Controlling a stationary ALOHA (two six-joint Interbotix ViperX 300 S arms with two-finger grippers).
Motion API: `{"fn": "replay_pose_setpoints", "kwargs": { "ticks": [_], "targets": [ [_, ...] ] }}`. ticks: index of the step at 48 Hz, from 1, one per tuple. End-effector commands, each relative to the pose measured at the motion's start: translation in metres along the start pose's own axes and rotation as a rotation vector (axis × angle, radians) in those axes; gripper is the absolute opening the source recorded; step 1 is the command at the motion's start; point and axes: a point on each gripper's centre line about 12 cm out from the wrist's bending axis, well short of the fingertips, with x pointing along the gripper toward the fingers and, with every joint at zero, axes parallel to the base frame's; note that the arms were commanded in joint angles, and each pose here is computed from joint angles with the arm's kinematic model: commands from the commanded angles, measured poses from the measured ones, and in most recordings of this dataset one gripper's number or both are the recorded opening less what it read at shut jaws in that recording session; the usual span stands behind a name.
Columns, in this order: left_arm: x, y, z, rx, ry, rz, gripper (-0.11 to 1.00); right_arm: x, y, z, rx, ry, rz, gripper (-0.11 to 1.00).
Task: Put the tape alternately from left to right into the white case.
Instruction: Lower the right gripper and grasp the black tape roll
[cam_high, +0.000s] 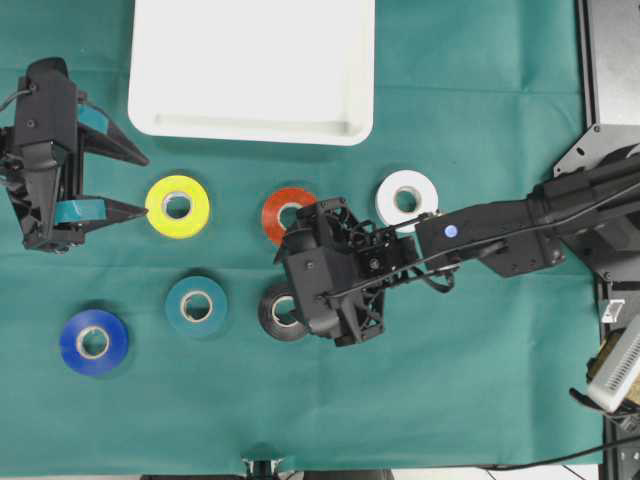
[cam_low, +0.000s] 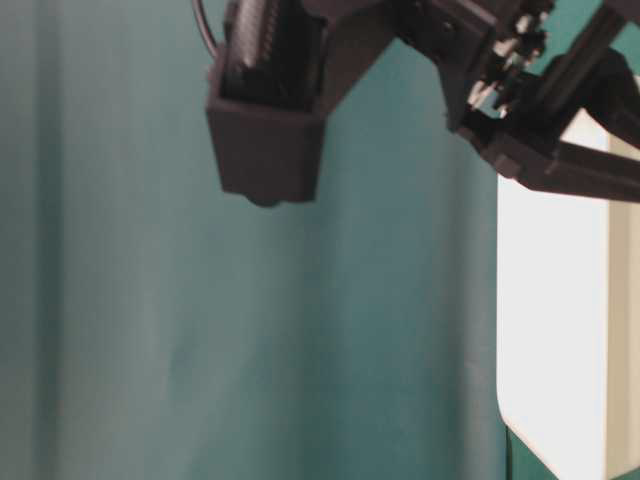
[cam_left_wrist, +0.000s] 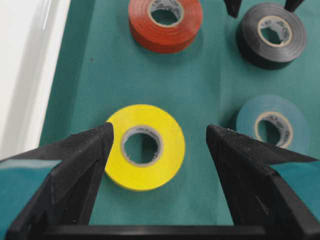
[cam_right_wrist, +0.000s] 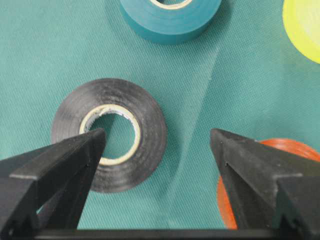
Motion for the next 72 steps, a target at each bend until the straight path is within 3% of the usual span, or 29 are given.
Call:
{"fn": "replay_pose_setpoints", "kwargs": {
  "ticks": [1, 18, 28, 62, 67, 72],
  "targets": [
    [-0.001, 0.0, 0.006, -0.003, -0.019, 0.0, 0.82, 0.0, 0.002, 0.011, 0.007, -0.027, 0.005, 0.61],
    [-0.001, 0.004, 0.001, -0.01, -0.007, 0.012, 0.82, 0.02, 0.001, 0.005, 0.021, 0.015, -0.002, 0.61],
    [-0.001, 0.006, 0.0, -0.012, -0.007, 0.017, 0.82, 0.028, -0.013, -0.003, 0.072, 0.057, -0.028, 0.6],
    [-0.001, 0.01, -0.001, -0.021, -0.003, 0.027, 0.82, 0.041, -0.02, -0.005, 0.084, 0.069, -0.04, 0.59],
    [-0.001, 0.009, -0.003, -0.019, 0.0, 0.027, 0.82, 0.039, -0.02, -0.004, 0.085, 0.069, -0.041, 0.54],
    [-0.001, 0.009, -0.003, -0.02, 0.0, 0.027, 0.82, 0.036, -0.02, 0.0, 0.082, 0.058, -0.04, 0.39]
  ]
}}
